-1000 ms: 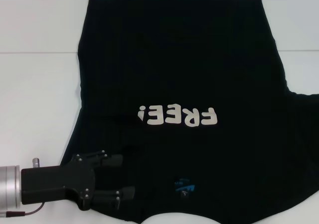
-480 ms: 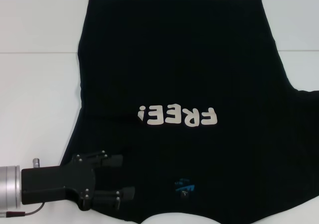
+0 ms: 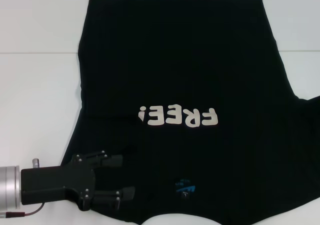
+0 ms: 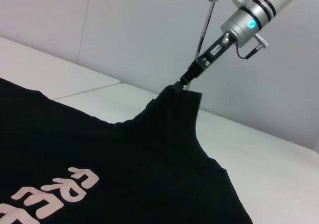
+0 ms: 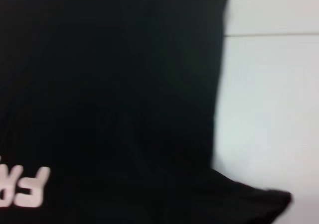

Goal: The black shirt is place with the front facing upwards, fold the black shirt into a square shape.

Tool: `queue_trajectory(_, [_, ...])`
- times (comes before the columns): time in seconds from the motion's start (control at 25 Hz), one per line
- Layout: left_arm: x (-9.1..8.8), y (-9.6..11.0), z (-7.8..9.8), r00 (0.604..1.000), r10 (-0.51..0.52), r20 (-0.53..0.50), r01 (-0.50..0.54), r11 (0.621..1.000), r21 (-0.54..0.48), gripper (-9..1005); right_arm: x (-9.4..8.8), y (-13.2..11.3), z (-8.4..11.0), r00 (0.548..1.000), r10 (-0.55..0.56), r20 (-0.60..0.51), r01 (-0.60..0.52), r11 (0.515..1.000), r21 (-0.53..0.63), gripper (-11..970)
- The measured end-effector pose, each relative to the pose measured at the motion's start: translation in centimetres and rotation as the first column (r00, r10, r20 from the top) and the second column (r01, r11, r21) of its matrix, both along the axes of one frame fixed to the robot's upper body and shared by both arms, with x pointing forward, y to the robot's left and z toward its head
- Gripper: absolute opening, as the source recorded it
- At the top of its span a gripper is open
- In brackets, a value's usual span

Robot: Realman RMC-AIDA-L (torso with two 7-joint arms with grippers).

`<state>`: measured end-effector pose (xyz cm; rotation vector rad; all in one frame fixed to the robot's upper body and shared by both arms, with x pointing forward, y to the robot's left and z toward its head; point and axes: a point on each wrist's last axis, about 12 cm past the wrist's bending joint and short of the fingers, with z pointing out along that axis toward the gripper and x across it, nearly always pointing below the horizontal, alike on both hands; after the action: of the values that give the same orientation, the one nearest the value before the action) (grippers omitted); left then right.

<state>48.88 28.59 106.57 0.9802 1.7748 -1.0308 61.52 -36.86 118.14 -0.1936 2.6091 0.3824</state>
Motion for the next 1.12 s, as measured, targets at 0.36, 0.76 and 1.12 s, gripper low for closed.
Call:
queue_trajectory(0.36, [0.0, 0.1, 0.0, 1.0, 0.001, 0.002, -0.001, 1.0, 0.001, 875, 1.6, 4.0, -0.4, 0.996, 0.089, -0.01, -0.089, 0.996, 0.033, 12])
queue_trajectory(0.76, [0.1, 0.0, 0.1, 1.0, -0.003, 0.003, 0.003, 1.0, 0.003, 874, 2.0, 5.9, -1.0, 0.992, 0.125, -0.035, -0.122, 0.99, 0.068, 11])
queue_trajectory(1.12, [0.1, 0.0, 0.1, 1.0, -0.003, 0.003, 0.003, 1.0, 0.003, 874, 2.4, 7.0, -1.6, 0.988, 0.145, -0.053, -0.14, 0.987, 0.082, 12])
